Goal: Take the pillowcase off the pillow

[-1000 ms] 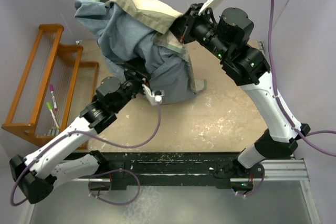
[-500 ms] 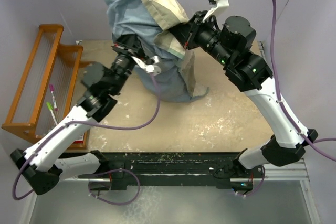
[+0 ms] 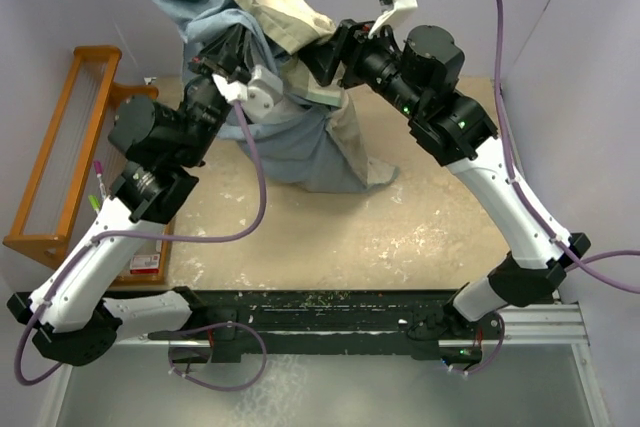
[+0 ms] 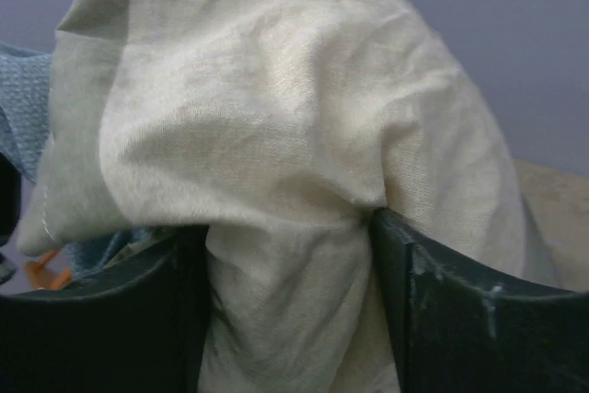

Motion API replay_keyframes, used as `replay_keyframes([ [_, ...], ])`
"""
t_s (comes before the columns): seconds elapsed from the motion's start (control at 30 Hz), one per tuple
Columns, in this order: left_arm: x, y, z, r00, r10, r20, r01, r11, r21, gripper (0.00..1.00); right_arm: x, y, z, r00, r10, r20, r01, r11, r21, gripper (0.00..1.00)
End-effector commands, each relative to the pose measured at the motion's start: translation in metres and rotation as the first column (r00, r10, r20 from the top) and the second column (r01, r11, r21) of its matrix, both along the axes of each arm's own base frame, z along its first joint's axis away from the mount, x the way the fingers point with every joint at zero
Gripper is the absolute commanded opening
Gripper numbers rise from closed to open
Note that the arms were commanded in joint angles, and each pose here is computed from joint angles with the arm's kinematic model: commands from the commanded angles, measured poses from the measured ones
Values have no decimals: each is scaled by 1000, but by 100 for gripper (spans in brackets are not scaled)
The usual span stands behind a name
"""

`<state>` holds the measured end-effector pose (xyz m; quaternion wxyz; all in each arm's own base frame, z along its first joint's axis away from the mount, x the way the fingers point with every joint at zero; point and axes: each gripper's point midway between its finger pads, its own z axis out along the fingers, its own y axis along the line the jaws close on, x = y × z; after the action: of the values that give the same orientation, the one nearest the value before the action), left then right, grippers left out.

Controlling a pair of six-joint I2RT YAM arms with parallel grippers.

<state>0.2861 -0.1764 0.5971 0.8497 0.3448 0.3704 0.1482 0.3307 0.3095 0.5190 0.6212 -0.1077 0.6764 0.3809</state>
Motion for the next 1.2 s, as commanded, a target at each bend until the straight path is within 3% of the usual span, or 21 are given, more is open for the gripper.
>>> replay_keyframes([
  [0.0, 0, 0, 27, 996, -48, -79, 40, 994, -103, 16, 3, -39, 53, 974, -158, 164, 146, 986, 83, 73],
  [0.17, 27, -24, 16, 955, -94, -280, 54, 988, -146, 6, -32, -94, 75, 926, -282, 252, 239, 953, 187, 78],
  [0.4, 43, -42, 13, 942, -64, -331, 9, 986, -164, 0, -68, -117, 43, 917, -314, 247, 287, 948, 140, 85],
  [0.57, 43, -50, 6, 948, 15, -316, -59, 990, -130, 0, -99, -66, 31, 952, -160, 259, 133, 984, 118, 84],
  [0.73, 39, -53, 8, 948, 27, -317, -71, 989, -130, 0, -141, 25, 16, 934, 141, 329, -155, 988, 16, 77],
  [0.87, 32, -47, 20, 951, 20, -308, -72, 985, -157, 0, -120, 48, -24, 970, 98, 224, -76, 991, -108, 78],
  [0.97, 24, -38, 33, 955, 15, -297, -70, 982, -178, 0, -110, 49, -46, 982, 91, 167, -76, 993, -91, 78],
  [1.07, 15, -28, 42, 959, 10, -285, -66, 979, -190, 0, -71, 22, -63, 998, 16, 61, -14, 999, -36, 74],
  [1.17, 5, -19, 48, 956, -3, -292, -60, 977, -205, 0, -36, -25, -55, 992, -101, 72, 98, 994, 37, 74],
])
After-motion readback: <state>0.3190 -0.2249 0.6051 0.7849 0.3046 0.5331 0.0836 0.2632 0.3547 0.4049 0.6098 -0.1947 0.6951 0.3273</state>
